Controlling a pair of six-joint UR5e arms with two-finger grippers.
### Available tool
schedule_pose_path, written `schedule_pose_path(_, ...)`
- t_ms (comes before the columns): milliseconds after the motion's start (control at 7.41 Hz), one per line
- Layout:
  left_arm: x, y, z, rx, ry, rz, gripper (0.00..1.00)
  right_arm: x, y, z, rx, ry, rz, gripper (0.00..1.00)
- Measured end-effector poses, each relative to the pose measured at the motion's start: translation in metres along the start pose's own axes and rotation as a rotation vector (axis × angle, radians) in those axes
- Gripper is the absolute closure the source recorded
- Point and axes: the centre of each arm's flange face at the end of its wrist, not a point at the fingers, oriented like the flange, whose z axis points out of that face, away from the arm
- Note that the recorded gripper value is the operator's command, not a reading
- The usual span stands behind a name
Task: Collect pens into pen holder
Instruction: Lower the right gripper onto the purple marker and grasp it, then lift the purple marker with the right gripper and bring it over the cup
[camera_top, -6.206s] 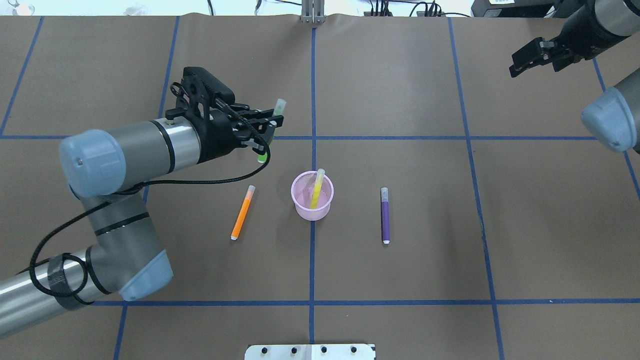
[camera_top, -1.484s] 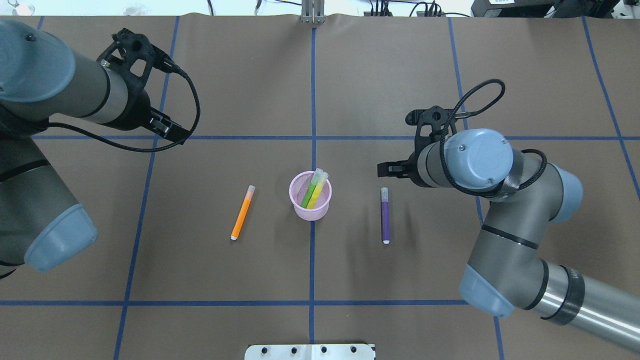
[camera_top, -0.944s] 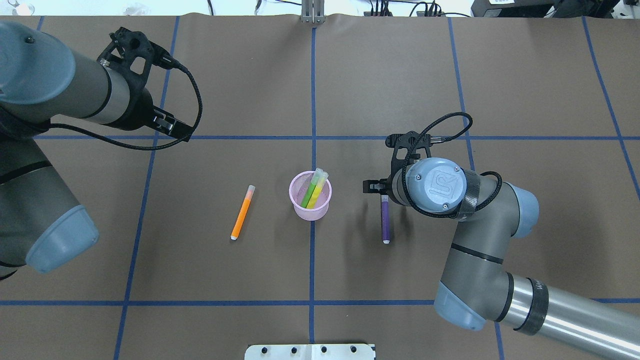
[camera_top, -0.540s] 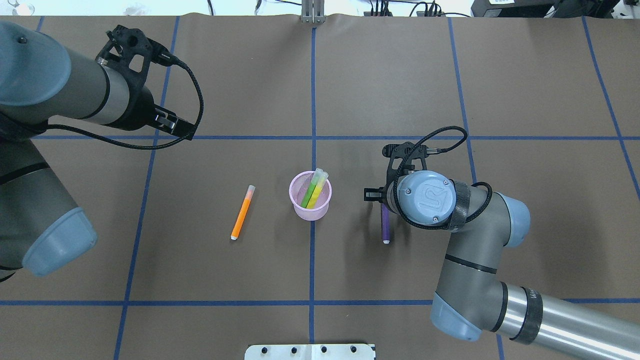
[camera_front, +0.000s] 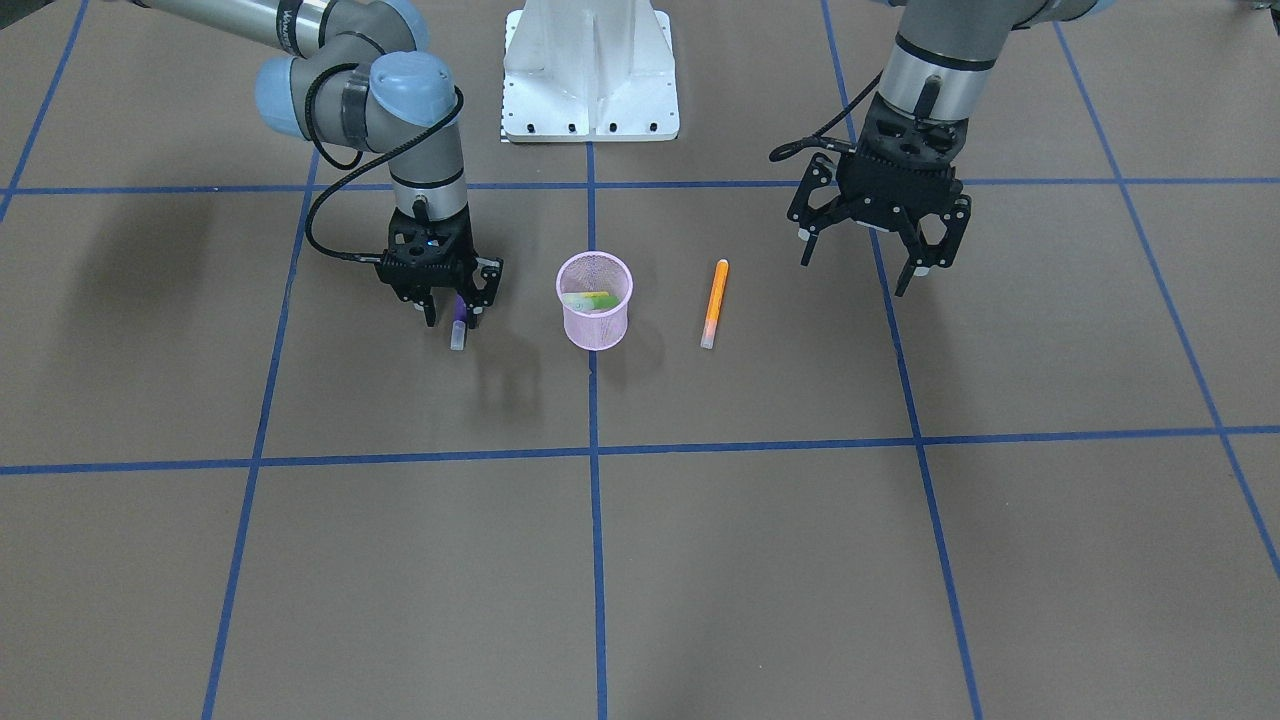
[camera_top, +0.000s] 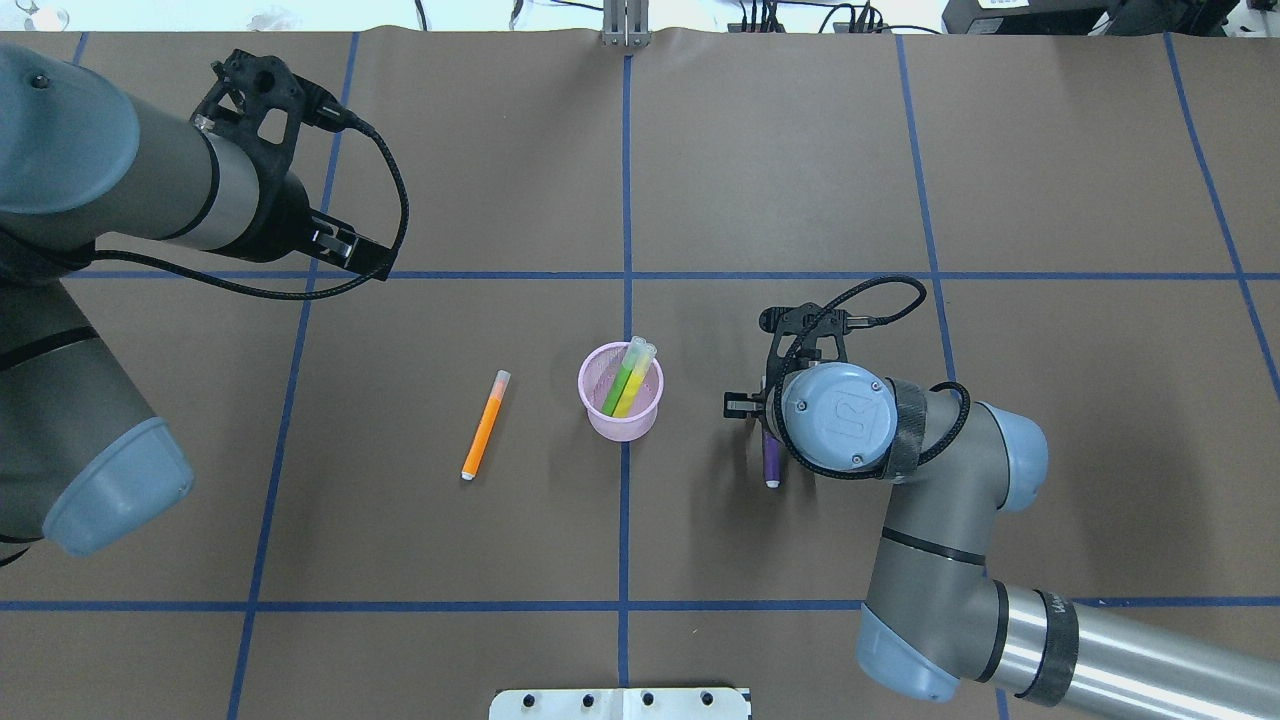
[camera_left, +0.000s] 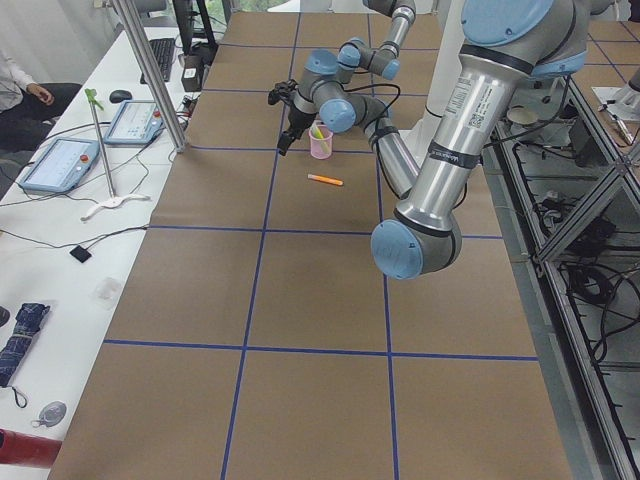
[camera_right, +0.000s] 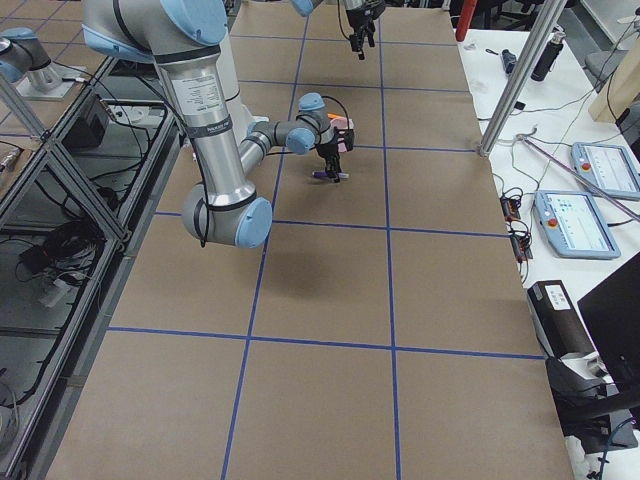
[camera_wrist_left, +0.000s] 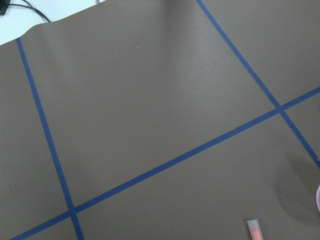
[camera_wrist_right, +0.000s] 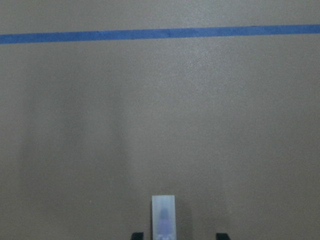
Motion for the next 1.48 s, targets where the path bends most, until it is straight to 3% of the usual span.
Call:
schedule_pose_path(135,0.0,0.0,-0.001,0.001,0.001,0.0,0.0,-0.001,0.002,0.0,-0.003,0.003,0.003,0.81)
schedule_pose_path(270,0.0,0.0,-0.002,0.004,0.002,0.0,0.0,-0.003,0.002,-0.001,-0.004,0.003,0.013,1.0)
schedule_pose_path(810,0.001,0.001,-0.003,0.005,0.004,0.0,0.0,-0.015,-0.002,-0.014,0.007,-0.022,0.042,1.0)
schedule_pose_path(944,0.002,0.001,-0.003,0.003,0.006,-0.001,0.0,-0.022,-0.01,-0.024,0.053,-0.036,0.047,1.0)
schedule_pose_path(1214,0.002,0.001,0.001,-0.004,0.004,-0.012,0.0,-0.032,-0.035,-0.061,0.259,-0.078,0.067,1.0)
schedule_pose_path(1484,0.002,0.0,0.013,-0.021,-0.004,-0.017,0.0,-0.037,-0.046,-0.095,0.515,-0.091,0.1,1.0)
